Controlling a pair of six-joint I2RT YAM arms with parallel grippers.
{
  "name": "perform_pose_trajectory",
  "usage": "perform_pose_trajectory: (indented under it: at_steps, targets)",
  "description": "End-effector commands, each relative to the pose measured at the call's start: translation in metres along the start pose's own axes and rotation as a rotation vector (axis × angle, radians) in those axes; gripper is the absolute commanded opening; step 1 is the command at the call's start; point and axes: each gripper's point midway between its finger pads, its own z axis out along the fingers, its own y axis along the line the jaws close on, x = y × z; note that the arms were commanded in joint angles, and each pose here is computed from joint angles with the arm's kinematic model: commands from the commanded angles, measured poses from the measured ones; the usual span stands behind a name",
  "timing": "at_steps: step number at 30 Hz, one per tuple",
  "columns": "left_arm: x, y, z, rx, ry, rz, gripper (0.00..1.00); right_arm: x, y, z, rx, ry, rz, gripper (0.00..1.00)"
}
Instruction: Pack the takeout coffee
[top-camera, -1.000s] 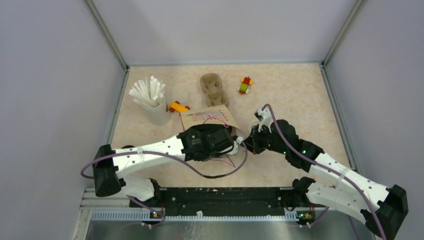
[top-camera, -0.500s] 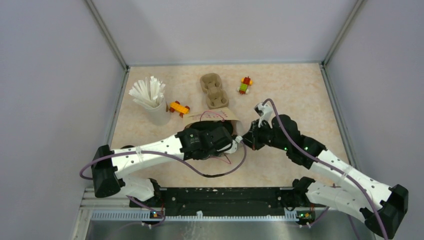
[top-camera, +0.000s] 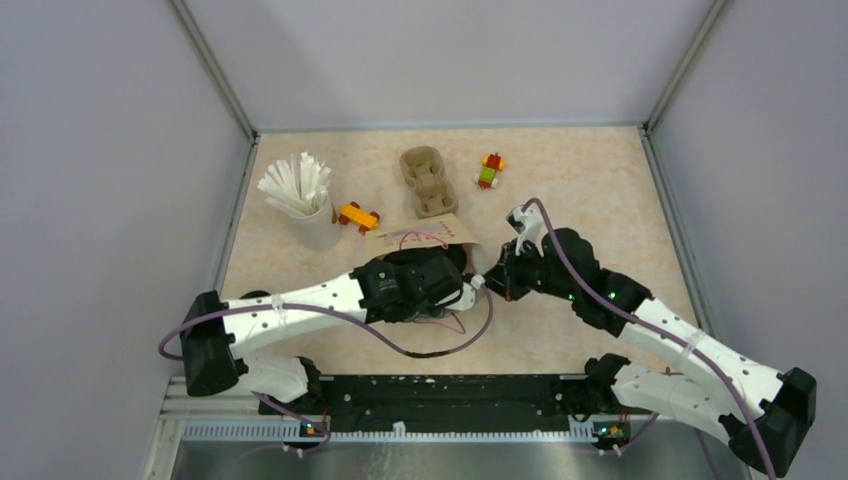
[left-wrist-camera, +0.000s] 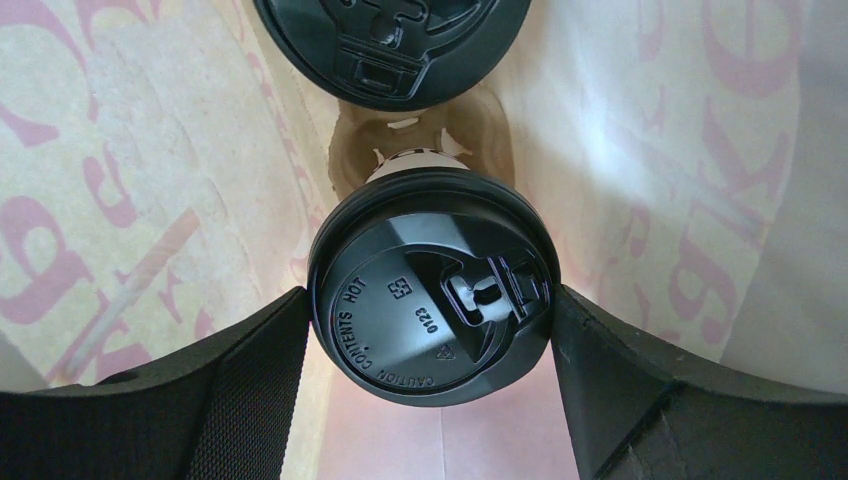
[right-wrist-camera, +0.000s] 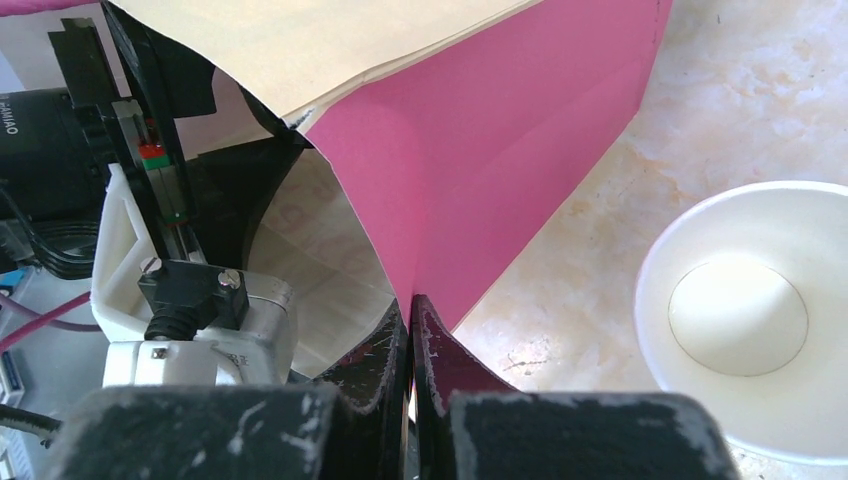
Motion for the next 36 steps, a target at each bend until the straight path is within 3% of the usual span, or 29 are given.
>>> perform_pose_trajectory:
  at_steps: [1, 18, 36]
  targets:
    - [0.005, -0.003, 0.002, -0.016, -0.027, -0.026, 0.23, -0.002, -0.003, 0.004, -0.004, -0.014, -0.023, 0.0]
    - [0.017, -0.002, 0.019, -0.048, -0.009, 0.041, 0.21, -0.007, -0.002, 0.011, -0.001, -0.008, -0.019, 0.0]
    - [0.023, 0.007, 0.031, -0.099, 0.018, -0.011, 0.19, -0.019, 0.013, 0.002, -0.061, -0.06, 0.014, 0.0]
